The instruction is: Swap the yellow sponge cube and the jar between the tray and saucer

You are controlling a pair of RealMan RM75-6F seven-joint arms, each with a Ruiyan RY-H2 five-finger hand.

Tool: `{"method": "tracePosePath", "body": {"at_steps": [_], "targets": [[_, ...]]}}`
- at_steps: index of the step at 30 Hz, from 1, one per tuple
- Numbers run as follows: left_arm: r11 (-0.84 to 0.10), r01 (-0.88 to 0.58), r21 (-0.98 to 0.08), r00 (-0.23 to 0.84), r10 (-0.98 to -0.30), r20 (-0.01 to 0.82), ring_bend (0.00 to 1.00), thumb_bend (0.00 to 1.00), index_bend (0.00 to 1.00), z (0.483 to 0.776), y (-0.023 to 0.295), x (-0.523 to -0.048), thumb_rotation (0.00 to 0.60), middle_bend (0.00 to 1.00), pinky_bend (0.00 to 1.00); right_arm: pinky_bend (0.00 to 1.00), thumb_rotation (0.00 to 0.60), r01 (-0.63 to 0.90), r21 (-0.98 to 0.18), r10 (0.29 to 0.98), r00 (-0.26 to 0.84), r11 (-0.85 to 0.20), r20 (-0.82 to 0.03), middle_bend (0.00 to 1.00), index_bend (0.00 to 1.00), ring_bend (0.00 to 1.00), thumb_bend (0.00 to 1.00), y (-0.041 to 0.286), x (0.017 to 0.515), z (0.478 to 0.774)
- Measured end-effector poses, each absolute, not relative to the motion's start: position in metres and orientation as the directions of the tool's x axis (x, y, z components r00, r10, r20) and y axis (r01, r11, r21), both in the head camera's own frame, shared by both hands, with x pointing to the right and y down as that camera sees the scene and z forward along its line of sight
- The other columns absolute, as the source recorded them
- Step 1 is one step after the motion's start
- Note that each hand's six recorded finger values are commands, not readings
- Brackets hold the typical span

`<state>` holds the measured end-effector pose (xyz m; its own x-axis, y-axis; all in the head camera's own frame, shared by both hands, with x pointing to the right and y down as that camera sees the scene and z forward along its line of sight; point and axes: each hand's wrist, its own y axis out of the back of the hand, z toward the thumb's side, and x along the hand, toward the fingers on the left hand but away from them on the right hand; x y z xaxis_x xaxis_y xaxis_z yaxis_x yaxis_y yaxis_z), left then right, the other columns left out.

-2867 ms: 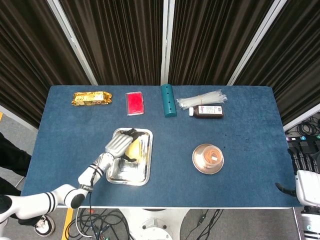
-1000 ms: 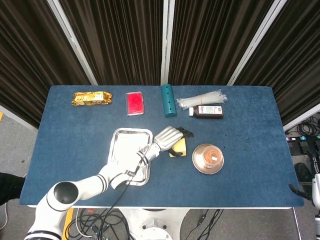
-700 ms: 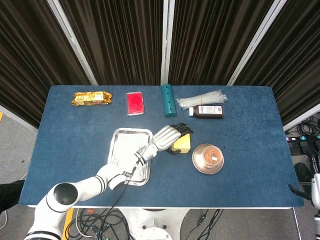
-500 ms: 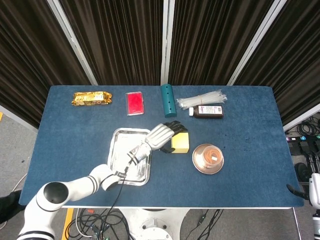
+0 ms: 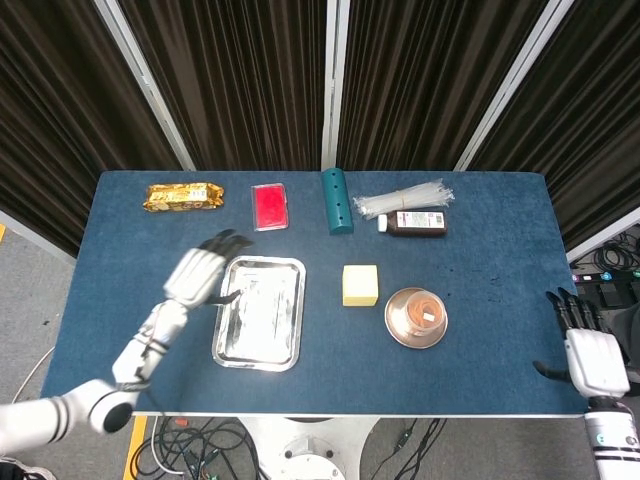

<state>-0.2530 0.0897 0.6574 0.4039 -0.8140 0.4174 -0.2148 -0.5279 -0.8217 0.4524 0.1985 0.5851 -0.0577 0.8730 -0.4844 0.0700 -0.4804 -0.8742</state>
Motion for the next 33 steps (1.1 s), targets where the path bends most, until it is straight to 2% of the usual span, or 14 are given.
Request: {"method": "tracePosePath", "body": {"at_steps": [5,16,22,28,33], "targets": [[-0.501,-0.234,-0.833,0.292,-0.854,0.431,0.06,0.19,0.15,0.641,0.117,-0.297,0.6,0.13,0.24,0.0,0.6,0.06,-0.86,0.861,0.002,-0.507,-0.508,0.05,0.0,0.0,0.0,0.175,0.42,0.598],[-0.46,-0.24,-0.855,0.184,-0.886,0.425,0.06,0.19,0.15,0.626,0.152,-0.338,0.6,0.13,0.23,0.01,0.6,0.048,-0.794,0.793,0.126,-0.605,-0.596,0.07,0.0,0.0,0.0,0.146,0.348,0.648],[-0.454,-0.252,-0.855,0.136,-0.891,0.433,0.06,0.19,0.15,0.623,0.167,-0.356,0.6,0.13,0.23,0.1,0.6,0.043,-0.781,0.775,0.166,-0.623,-0.609,0.11,0.0,0.0,0.0,0.141,0.322,0.663],[-0.448,-0.263,-0.854,0.101,-0.893,0.438,0.06,0.19,0.15,0.621,0.176,-0.371,0.6,0.13,0.23,0.2,0.6,0.045,-0.762,0.755,0.18,-0.646,-0.63,0.16,0.0,0.06,0.0,0.143,0.308,0.674],[-0.443,-0.269,-0.855,0.087,-0.895,0.437,0.06,0.19,0.15,0.62,0.179,-0.377,0.6,0.13,0.23,0.23,0.6,0.041,-0.745,0.738,0.186,-0.666,-0.649,0.16,0.04,0.08,0.0,0.145,0.3,0.681]]}}
